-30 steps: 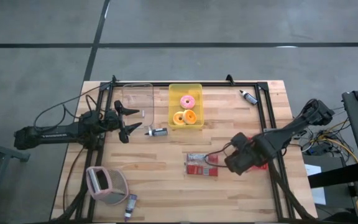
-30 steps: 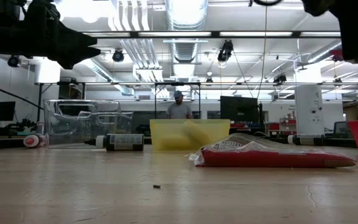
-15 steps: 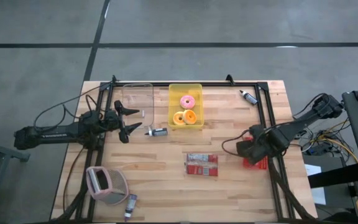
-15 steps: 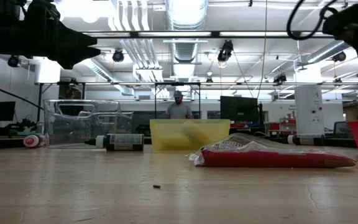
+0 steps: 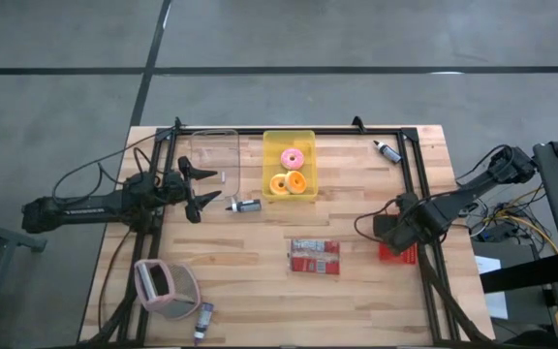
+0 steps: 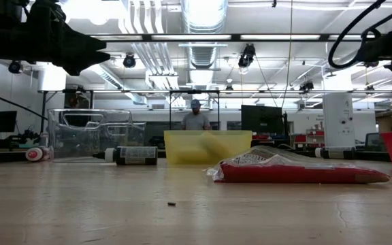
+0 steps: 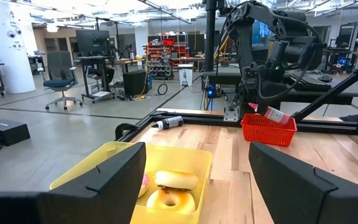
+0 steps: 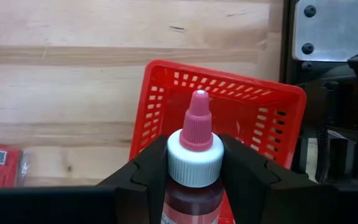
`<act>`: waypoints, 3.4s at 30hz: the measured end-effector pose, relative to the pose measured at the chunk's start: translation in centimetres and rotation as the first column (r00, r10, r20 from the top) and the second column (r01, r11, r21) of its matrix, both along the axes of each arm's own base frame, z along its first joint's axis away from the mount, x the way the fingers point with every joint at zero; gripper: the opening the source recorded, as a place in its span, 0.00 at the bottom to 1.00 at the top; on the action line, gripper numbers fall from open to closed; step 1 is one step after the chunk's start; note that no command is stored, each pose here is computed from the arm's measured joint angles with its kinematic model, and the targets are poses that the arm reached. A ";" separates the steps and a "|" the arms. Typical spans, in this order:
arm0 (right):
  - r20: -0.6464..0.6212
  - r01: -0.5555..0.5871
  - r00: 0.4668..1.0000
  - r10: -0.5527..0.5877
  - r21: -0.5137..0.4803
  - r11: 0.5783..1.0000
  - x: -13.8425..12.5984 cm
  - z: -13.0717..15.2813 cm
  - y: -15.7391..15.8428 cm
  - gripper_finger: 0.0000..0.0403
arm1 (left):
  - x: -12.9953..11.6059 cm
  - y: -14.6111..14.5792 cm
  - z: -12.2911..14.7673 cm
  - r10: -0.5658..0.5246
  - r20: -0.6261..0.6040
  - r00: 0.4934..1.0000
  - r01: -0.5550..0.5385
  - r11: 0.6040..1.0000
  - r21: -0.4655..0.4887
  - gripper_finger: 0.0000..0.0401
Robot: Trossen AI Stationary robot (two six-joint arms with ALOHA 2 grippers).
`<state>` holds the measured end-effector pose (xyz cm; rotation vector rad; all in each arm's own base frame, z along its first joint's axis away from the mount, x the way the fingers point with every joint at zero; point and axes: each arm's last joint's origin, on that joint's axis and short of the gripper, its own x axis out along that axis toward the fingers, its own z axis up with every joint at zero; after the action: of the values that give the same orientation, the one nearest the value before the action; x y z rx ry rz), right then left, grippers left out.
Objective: Pick & Place Food Item
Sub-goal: Put the pink food coloring bottle into the red bin
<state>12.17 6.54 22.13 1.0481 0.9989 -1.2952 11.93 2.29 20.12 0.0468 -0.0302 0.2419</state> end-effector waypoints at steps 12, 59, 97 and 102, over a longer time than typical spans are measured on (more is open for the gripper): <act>-0.008 -0.008 1.000 0.008 -0.004 1.000 -0.1 -0.5 -0.1 0.30 | 0.0 0.0 0.0 0.000 0.000 1.000 0.000 1.000 0.000 0.73; -0.104 -0.072 0.992 0.076 0.036 0.997 1.8 -3.4 1.3 0.30 | 0.0 0.0 0.0 0.000 0.000 1.000 0.000 1.000 0.000 0.72; -0.168 -0.060 0.984 0.064 0.026 0.998 3.8 -6.4 2.6 0.39 | 0.0 0.0 0.0 0.000 0.000 1.000 0.000 1.000 0.000 0.72; -0.169 -0.066 0.983 0.069 0.027 0.997 3.8 -6.4 2.6 0.44 | 0.0 0.0 0.0 0.000 0.000 1.000 0.000 1.000 0.000 0.73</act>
<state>15.94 9.12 15.70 0.9231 1.1694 -1.3373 11.93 2.28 20.12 0.0467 -0.0304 0.2418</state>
